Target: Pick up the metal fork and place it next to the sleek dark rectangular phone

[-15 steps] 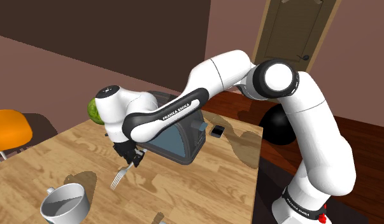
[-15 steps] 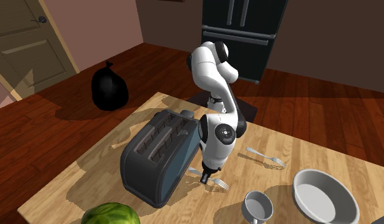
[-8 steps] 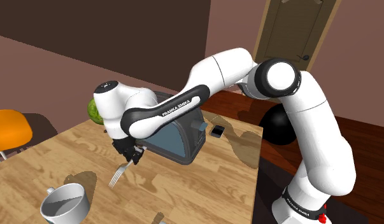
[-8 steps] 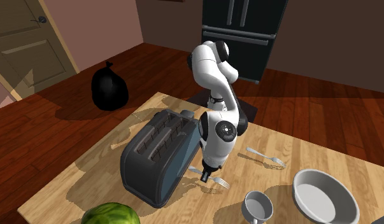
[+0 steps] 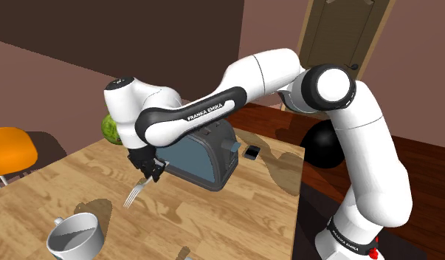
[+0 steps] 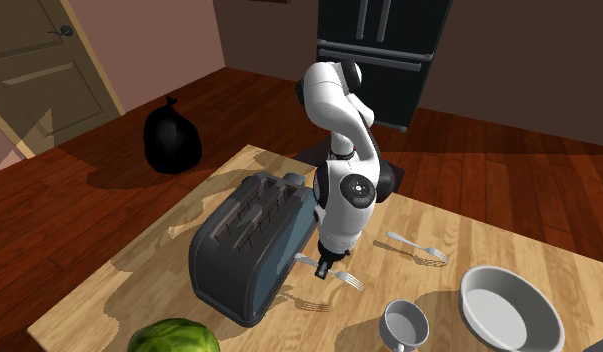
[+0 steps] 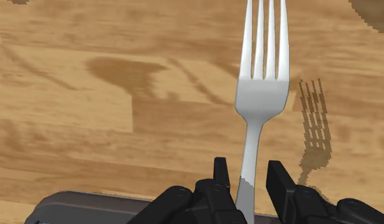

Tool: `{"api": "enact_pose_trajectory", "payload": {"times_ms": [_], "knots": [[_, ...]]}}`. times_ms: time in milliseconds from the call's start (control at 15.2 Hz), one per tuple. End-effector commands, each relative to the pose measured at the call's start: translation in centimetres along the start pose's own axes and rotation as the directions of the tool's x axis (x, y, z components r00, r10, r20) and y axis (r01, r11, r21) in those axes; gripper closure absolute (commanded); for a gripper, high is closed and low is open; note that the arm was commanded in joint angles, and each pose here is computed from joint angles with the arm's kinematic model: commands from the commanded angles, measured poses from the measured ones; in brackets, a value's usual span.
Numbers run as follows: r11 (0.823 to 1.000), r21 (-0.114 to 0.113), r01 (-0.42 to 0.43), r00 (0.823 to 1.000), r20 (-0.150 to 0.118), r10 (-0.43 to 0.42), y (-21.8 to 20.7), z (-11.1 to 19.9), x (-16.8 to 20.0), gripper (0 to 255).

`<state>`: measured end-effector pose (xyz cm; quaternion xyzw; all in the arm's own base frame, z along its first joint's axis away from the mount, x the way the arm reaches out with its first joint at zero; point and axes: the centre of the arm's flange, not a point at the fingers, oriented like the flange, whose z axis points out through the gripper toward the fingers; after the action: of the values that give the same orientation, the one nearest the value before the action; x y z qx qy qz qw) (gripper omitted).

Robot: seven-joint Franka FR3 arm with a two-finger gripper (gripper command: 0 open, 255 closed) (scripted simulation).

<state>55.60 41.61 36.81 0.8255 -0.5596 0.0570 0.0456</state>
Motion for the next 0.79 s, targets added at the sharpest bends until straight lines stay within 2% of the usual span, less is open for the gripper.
{"api": "enact_pose_trajectory", "payload": {"times_ms": [0, 396, 726], "knots": [[1.0, 0.0, 0.0, 1.0, 0.0, 0.0, 0.2, -1.0, 0.2, 255], [1.0, 0.0, 0.0, 1.0, 0.0, 0.0, 0.2, -3.9, 0.6, 255], [1.0, 0.0, 0.0, 1.0, 0.0, 0.0, 4.9, -3.2, 5.2, 255]]}}
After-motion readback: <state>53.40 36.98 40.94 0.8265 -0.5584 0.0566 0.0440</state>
